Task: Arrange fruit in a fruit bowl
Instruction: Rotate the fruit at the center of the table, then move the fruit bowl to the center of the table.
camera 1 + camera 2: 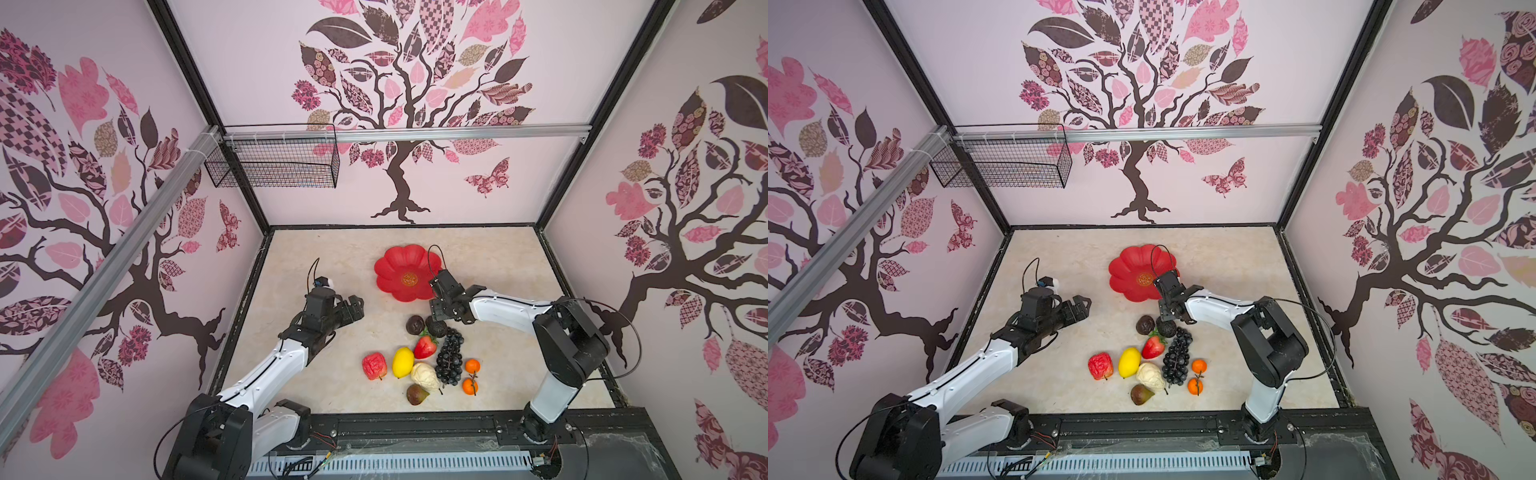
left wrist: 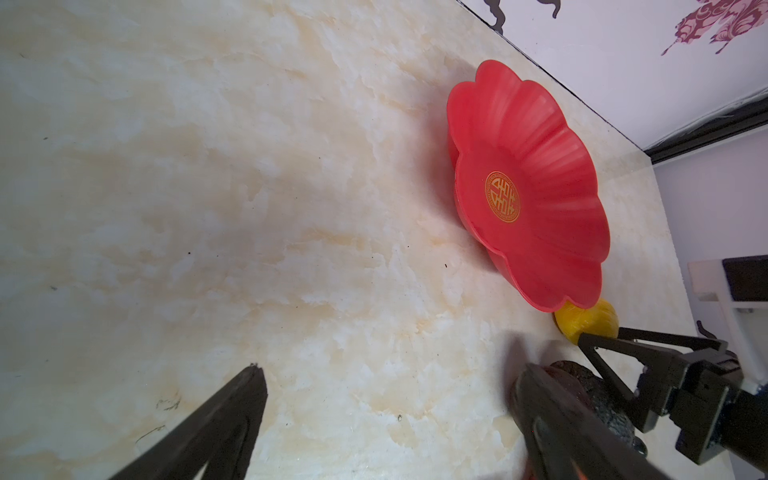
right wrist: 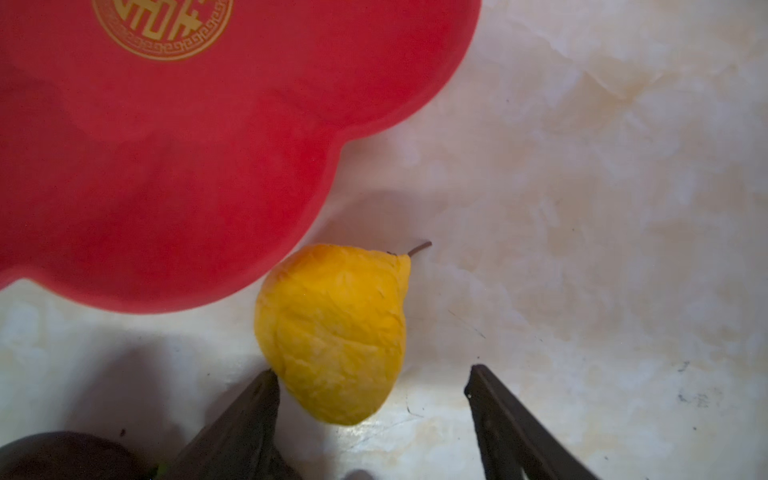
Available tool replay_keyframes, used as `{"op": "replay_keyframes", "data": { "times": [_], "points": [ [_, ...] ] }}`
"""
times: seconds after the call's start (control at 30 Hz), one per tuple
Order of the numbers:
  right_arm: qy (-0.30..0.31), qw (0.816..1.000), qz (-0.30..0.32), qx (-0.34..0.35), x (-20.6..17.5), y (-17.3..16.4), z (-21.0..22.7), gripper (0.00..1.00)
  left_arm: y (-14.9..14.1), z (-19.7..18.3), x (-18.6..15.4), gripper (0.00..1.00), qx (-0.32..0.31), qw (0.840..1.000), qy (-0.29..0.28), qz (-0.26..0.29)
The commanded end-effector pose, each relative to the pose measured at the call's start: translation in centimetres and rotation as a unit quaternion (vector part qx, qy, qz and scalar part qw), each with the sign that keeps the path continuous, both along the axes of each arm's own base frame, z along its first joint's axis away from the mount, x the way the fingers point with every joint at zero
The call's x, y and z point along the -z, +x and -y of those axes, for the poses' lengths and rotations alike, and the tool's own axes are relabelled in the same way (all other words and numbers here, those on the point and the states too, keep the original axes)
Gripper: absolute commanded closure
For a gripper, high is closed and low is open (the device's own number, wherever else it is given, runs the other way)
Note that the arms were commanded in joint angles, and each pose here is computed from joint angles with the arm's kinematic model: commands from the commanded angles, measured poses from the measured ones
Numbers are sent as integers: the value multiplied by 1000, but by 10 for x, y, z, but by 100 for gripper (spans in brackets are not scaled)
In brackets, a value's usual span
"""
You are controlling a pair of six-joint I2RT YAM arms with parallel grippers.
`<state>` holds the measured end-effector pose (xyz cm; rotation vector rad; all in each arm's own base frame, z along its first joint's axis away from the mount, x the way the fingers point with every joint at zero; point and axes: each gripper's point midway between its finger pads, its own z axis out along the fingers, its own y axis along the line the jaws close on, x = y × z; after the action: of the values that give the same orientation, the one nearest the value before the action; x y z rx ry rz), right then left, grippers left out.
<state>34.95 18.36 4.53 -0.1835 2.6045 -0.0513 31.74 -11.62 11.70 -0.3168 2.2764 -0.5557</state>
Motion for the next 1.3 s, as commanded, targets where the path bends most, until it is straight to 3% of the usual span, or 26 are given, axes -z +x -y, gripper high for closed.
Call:
{"op": "replay_keyframes", "data": {
  "times": [0.0, 0.1, 0.3, 0.67, 0.93, 1.27],
  "points": [
    [6, 1000, 18, 16, -18, 2, 10, 24, -3, -3, 7, 3, 1, 1000, 12, 1],
    [21, 999, 25, 26, -23, 4, 8, 18, -4, -3, 7, 3, 0, 1000, 12, 1],
    [84, 996, 30, 9, -29, 8, -16, 15, -4, -6, 8, 3, -4, 1000, 17, 0],
    [52, 997, 36, 39, -14, 30, -14, 5, -4, -6, 9, 3, -3, 1000, 18, 1],
    [23, 998, 36, 50, -5, 40, -8, 6, -4, -6, 10, 3, -3, 1000, 20, -1],
    [7, 997, 35, 74, -2, 33, 19, 16, -4, -7, 10, 3, -4, 1000, 22, 0]
  ]
}}
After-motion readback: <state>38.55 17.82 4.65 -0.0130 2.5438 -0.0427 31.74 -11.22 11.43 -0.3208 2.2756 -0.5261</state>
